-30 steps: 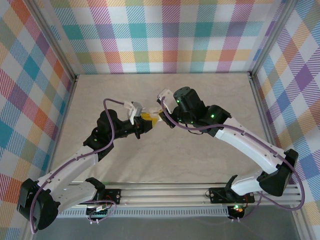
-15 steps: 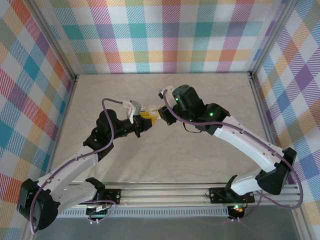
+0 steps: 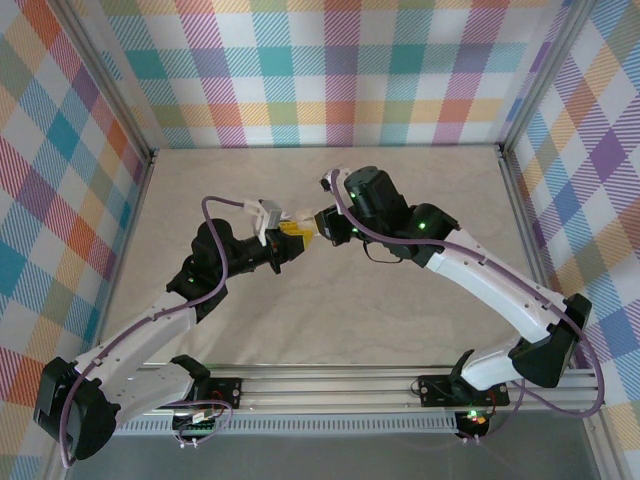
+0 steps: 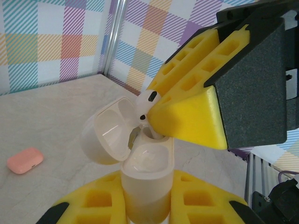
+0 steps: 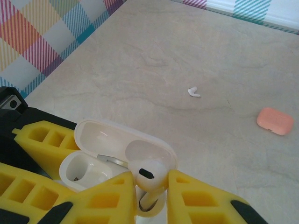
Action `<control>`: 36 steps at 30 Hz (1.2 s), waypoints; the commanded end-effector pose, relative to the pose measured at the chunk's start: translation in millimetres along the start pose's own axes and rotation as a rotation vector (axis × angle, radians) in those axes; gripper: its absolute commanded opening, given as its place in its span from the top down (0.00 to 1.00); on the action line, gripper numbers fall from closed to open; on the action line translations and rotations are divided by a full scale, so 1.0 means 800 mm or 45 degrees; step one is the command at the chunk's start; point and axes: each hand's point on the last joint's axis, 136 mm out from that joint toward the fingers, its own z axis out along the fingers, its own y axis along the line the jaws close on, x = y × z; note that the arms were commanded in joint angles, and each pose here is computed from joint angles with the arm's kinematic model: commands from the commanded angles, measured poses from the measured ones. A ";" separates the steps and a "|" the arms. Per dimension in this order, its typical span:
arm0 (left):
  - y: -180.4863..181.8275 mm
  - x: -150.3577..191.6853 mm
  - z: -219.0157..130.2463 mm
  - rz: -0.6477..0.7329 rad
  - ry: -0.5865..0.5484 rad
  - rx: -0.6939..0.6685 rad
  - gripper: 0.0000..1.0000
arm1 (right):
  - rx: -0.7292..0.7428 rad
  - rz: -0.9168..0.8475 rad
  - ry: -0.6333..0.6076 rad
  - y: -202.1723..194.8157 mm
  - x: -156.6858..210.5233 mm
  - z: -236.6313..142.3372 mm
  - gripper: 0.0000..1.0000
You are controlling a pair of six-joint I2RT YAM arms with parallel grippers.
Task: Insert the wireless bluetooth earbuds into the charging case
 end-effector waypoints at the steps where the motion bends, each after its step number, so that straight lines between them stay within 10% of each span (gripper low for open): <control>1: -0.023 -0.052 -0.007 0.111 -0.187 0.052 1.00 | -0.146 0.043 0.092 0.031 0.019 0.008 0.78; 36: -0.024 -0.059 -0.009 0.134 -0.205 0.044 1.00 | -0.262 0.105 0.016 0.049 0.000 -0.014 0.64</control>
